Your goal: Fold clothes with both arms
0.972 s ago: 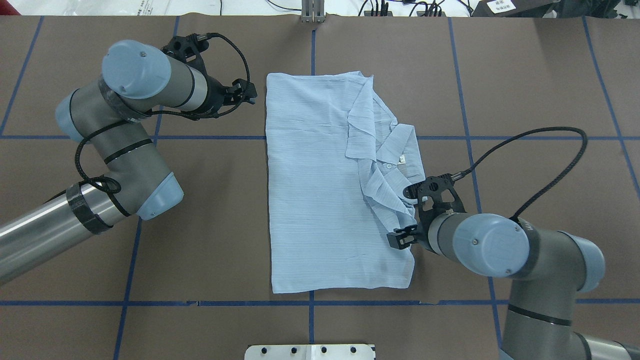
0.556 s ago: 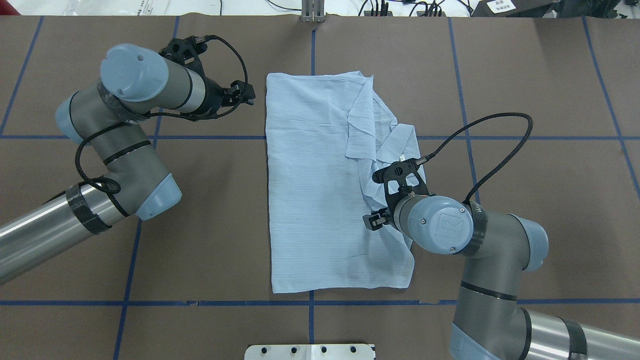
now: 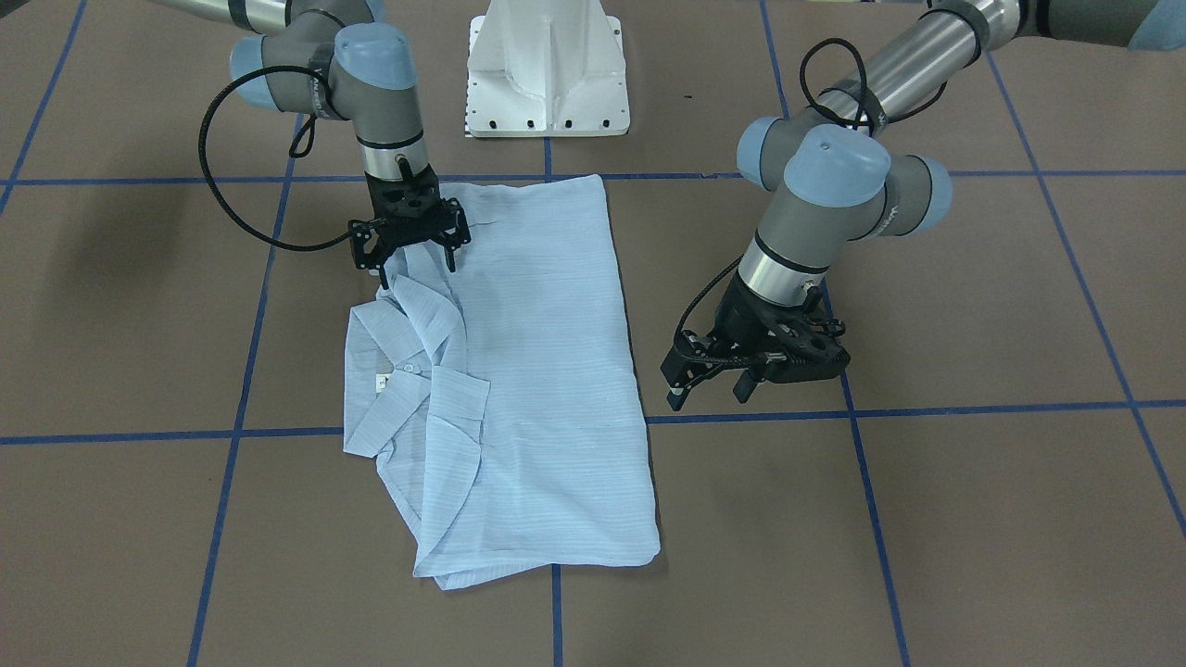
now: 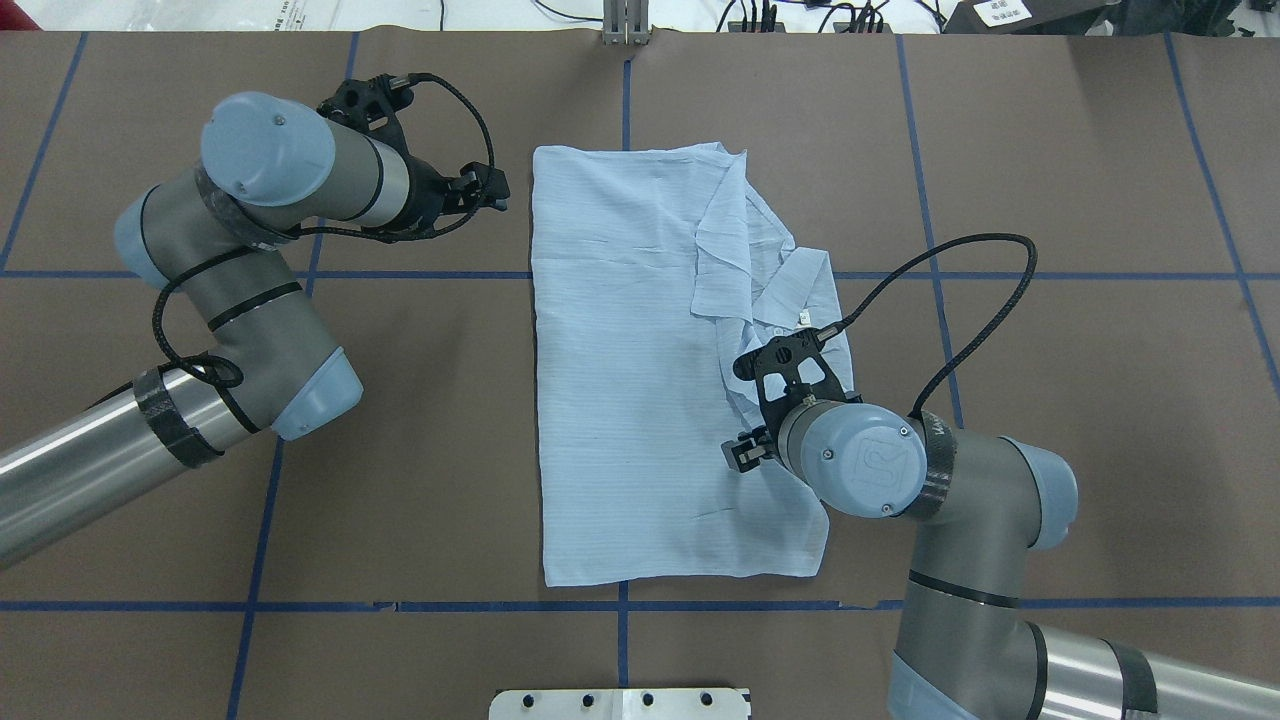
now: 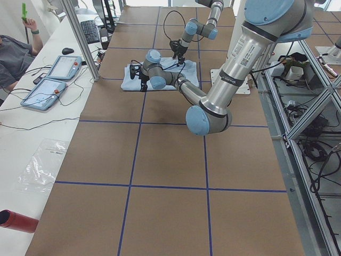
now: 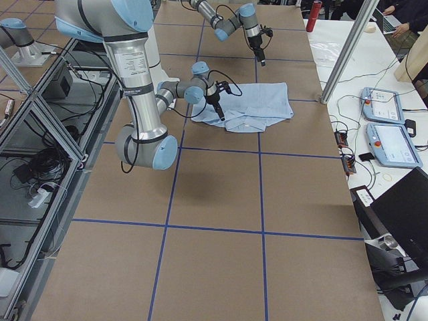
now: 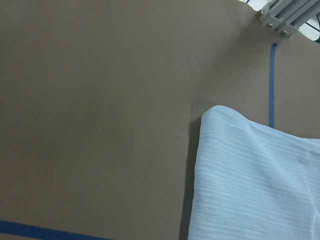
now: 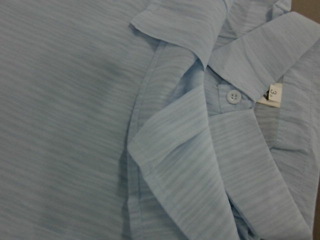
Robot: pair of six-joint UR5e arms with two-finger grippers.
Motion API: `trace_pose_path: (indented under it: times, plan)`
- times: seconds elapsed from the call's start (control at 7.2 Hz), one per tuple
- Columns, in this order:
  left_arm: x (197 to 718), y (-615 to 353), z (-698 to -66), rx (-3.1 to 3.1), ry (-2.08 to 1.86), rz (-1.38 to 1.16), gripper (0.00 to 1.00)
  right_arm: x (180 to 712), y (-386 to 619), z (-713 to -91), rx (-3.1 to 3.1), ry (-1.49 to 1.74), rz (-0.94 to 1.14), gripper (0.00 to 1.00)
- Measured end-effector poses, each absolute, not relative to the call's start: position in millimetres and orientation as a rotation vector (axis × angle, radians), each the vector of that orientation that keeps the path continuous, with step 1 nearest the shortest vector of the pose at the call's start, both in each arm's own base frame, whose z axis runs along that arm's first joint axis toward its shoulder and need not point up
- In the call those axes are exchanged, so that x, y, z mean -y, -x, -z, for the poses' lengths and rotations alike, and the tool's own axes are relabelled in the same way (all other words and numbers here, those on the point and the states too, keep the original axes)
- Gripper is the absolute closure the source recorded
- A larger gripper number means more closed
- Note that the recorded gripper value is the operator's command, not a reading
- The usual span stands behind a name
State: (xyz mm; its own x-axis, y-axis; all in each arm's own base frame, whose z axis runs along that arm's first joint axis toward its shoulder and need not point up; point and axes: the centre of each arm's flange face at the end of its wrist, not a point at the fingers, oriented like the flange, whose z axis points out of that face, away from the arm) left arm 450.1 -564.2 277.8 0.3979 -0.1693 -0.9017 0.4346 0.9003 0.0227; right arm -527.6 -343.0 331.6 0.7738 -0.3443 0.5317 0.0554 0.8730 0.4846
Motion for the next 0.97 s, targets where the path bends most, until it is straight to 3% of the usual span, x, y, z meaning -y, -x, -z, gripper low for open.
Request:
trace_pose_path:
  times: [0.56,0.97]
  plan:
    - [563,-451,-269,-1.117,-0.275,0.385,0.0,362,511,-355,0.608,-0.461,0.229,0.0]
    - [554,-463,-269,-1.123,-0.252,0.386,0.0,411,414,-398,0.562,-0.423,0.25,0.0]
